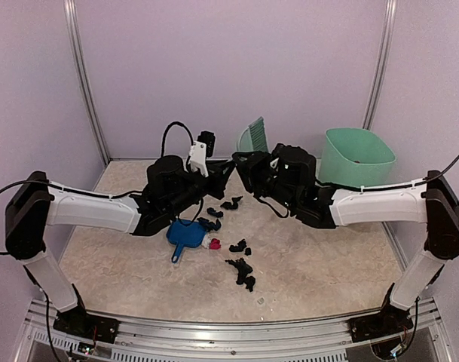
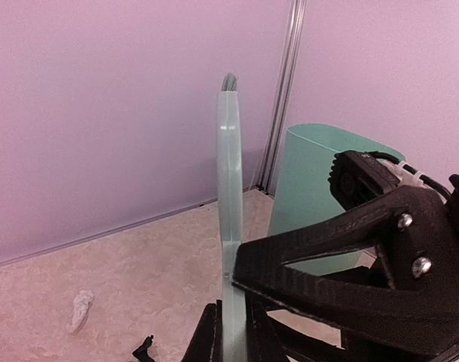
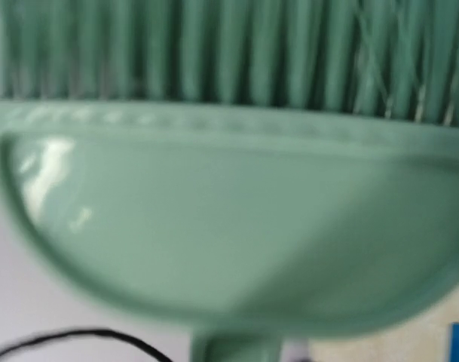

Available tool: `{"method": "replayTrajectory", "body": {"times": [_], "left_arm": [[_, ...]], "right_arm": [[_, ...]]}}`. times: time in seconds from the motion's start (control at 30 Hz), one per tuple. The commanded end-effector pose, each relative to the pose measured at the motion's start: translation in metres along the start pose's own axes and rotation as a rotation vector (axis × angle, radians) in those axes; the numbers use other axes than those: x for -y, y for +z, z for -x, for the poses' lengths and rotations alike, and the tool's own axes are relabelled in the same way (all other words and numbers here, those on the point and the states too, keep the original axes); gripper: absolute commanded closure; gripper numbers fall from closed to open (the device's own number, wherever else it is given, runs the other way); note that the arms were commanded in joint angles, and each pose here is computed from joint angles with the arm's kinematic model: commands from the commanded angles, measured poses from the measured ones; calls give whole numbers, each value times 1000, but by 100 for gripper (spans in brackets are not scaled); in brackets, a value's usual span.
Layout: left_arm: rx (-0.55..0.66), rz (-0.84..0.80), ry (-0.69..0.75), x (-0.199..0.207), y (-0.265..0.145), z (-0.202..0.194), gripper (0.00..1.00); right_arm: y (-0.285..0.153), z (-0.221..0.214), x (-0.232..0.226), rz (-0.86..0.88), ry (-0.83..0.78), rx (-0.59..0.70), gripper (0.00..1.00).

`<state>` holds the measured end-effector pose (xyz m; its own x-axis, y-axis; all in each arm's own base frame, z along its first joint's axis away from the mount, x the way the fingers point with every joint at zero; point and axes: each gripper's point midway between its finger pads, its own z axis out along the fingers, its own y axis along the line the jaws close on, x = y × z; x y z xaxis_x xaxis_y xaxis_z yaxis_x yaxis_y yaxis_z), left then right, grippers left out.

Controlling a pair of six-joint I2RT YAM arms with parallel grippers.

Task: Sweep away the paper scraps from the table

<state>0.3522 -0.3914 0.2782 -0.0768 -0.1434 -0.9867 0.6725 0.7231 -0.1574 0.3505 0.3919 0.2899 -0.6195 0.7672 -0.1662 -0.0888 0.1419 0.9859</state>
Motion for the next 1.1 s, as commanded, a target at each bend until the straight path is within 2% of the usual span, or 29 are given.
{"method": "replayTrajectory", "body": {"times": [0.0,0.07,0.2,0.37,0.53,0.63,0.83,1.07], "left_arm": [[63,110,-21,-24,-13,23,100],[66,132,-21,-29,-21,28,100],[56,194,-14,-45,-39,31,100],[36,295,-15,-79,-67,32,100],[27,415,-31,-116,-106,33,100],[11,485,-43,-136,-128,29,100],[21,629,-86,-169,-169,29,100],[13,748,-125,-194,-197,23,100]], "right_arm": [[-14,-2,-12,7,-174,-13,45],[-16,5,-14,15,-269,-12,38],[-21,8,-10,28,-534,-30,32],[-30,18,5,-26,-779,-11,31],[-28,6,13,-39,-1015,-112,31],[-21,-9,23,-54,-1088,-220,30],[-12,-56,39,17,-1078,-430,31],[-4,-115,58,-19,-1131,-618,33]]}}
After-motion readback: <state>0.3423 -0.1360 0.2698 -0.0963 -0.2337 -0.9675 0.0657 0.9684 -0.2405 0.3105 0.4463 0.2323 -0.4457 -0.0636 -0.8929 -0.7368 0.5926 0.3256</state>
